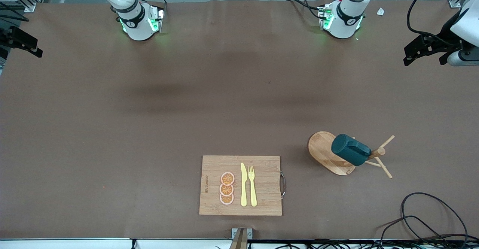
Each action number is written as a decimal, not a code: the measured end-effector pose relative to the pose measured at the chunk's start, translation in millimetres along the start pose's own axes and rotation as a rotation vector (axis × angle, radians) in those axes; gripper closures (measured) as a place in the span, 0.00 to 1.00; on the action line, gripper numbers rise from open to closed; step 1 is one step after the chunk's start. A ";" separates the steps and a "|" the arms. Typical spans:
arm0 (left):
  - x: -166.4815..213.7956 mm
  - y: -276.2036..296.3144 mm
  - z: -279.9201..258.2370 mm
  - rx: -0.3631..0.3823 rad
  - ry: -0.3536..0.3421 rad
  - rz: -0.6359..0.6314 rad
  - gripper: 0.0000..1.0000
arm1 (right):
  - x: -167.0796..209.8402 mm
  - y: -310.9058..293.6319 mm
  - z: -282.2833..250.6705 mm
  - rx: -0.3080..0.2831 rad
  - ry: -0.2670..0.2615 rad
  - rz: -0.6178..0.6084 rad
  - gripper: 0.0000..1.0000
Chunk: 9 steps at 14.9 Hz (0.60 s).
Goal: Transfer cup from left to right arm and place
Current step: 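Reach the left gripper toward the teal mug on the wooden stand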
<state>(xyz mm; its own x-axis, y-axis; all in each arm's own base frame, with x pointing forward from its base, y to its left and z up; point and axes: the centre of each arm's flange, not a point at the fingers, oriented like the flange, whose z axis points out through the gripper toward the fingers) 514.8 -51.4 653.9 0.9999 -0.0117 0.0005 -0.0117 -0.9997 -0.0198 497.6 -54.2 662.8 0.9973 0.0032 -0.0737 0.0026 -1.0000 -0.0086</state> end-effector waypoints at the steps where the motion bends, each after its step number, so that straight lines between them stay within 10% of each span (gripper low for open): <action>1: 0.0 0.0 -0.1 0.000 0.000 0.000 0.00 | -0.2 1.6 0.3 0.003 0.000 0.003 0.00; 9: 27.8 -3.1 7.4 -0.081 -0.010 -0.012 0.00 | -0.3 0.9 0.7 0.005 -0.003 0.002 0.00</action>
<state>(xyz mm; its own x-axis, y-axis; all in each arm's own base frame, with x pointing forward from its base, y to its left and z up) 542.6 -48.5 646.7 1.0000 0.0004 -0.0096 0.0009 -0.9981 0.0612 497.3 -55.1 662.0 0.9971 0.0012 -0.0764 0.0002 -0.9999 -0.0133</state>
